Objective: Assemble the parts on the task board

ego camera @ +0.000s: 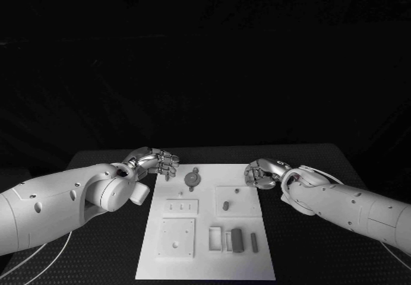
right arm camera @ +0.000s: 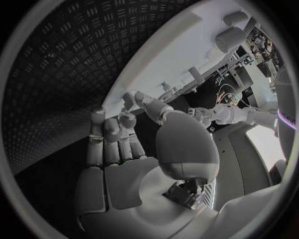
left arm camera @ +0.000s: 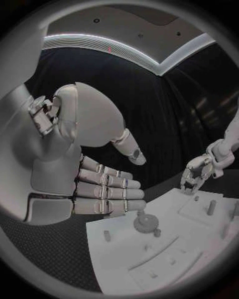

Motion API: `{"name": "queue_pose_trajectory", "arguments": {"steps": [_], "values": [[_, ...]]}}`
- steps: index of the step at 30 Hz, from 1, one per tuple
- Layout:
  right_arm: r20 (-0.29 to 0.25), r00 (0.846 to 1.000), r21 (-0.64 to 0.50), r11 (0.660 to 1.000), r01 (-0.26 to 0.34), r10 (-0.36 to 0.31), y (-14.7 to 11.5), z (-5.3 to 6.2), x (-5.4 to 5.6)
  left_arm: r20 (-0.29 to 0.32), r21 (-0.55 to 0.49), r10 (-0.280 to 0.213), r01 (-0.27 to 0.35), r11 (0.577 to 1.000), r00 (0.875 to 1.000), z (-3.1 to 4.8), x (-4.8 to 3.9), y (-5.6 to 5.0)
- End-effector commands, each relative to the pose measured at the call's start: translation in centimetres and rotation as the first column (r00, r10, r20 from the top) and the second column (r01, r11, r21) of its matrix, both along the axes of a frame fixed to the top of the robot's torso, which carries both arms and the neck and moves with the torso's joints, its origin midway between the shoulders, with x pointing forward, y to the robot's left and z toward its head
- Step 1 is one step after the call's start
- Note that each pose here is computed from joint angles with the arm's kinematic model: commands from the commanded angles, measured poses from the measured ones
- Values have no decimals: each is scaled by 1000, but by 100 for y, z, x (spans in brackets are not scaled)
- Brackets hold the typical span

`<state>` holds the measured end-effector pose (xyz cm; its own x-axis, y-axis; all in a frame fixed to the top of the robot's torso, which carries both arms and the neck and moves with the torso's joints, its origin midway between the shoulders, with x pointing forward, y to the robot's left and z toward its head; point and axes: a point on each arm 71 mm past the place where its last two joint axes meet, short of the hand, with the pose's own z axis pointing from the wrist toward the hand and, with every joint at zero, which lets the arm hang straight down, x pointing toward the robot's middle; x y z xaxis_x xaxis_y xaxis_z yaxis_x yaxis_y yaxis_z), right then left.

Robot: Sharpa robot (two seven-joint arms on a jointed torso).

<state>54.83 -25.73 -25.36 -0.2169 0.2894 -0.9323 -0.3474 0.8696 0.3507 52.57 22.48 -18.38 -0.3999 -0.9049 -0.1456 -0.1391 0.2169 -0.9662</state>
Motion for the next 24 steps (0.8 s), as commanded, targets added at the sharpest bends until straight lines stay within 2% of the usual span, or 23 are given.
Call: {"name": "queue_pose_trajectory", "arguments": {"steps": [1,24], "values": [[-13,1000,-5,1000,-21,21,36,-27,-12,5,-5,-19,20,1000,1000,11,-6,-30],[-13,1000,-12,1000,-16,15,32,-42,-10,5,-4,-19,19,1000,1000,10,-3,-32]]}}
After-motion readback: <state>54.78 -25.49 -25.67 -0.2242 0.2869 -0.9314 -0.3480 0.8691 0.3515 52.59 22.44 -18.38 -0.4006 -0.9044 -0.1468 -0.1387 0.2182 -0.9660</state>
